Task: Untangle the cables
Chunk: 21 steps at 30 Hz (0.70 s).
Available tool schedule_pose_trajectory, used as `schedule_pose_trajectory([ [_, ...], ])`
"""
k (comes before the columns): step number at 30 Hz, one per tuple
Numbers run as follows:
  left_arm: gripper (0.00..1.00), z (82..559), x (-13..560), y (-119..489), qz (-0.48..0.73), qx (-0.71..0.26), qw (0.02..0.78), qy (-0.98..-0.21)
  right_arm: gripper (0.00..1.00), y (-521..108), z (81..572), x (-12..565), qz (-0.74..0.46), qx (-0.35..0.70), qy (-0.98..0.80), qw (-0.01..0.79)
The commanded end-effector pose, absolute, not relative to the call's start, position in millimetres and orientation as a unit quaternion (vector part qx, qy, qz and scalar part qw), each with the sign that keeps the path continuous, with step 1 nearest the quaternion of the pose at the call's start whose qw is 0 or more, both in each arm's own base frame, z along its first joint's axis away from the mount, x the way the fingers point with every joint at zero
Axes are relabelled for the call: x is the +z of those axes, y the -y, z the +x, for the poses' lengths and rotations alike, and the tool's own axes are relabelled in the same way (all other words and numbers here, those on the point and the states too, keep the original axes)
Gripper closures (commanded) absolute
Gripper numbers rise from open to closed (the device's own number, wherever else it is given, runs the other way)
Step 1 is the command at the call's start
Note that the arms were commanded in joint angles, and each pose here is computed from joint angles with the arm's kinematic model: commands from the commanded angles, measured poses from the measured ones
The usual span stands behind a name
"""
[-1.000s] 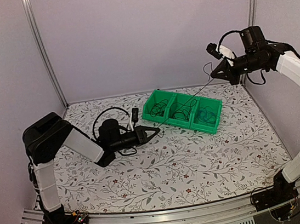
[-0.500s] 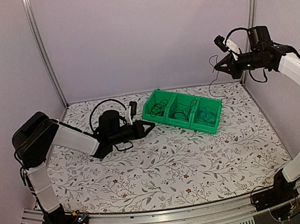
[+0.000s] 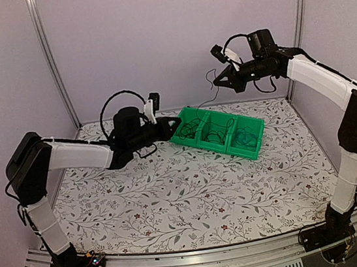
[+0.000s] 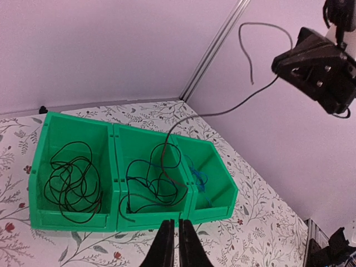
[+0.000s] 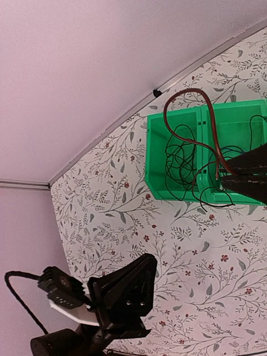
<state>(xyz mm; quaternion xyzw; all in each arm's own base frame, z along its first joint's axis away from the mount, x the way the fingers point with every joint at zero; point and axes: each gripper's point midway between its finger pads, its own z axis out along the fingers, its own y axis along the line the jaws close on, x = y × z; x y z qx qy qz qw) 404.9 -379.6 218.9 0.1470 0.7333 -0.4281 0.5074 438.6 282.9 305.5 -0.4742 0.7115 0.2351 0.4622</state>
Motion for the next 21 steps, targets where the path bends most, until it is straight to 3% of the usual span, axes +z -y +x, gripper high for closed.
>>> schedule_pose_trajectory([
  [1, 0.97, 405, 203, 344, 0.123, -0.367, 0.515, -0.765, 1.00, -306, 453, 357, -0.473, 0.234, -0.673, 0.518],
  [10, 0.95, 374, 164, 300, 0.103, -0.322, 0.493, -0.801, 1.00, -337, 491, 382, -0.463, 0.223, -0.639, 0.573],
  [21, 0.94, 362, 160, 281, 0.106, -0.297, 0.495, -0.810, 1.00, -361, 527, 287, -0.472, 0.209, -0.682, 0.519],
])
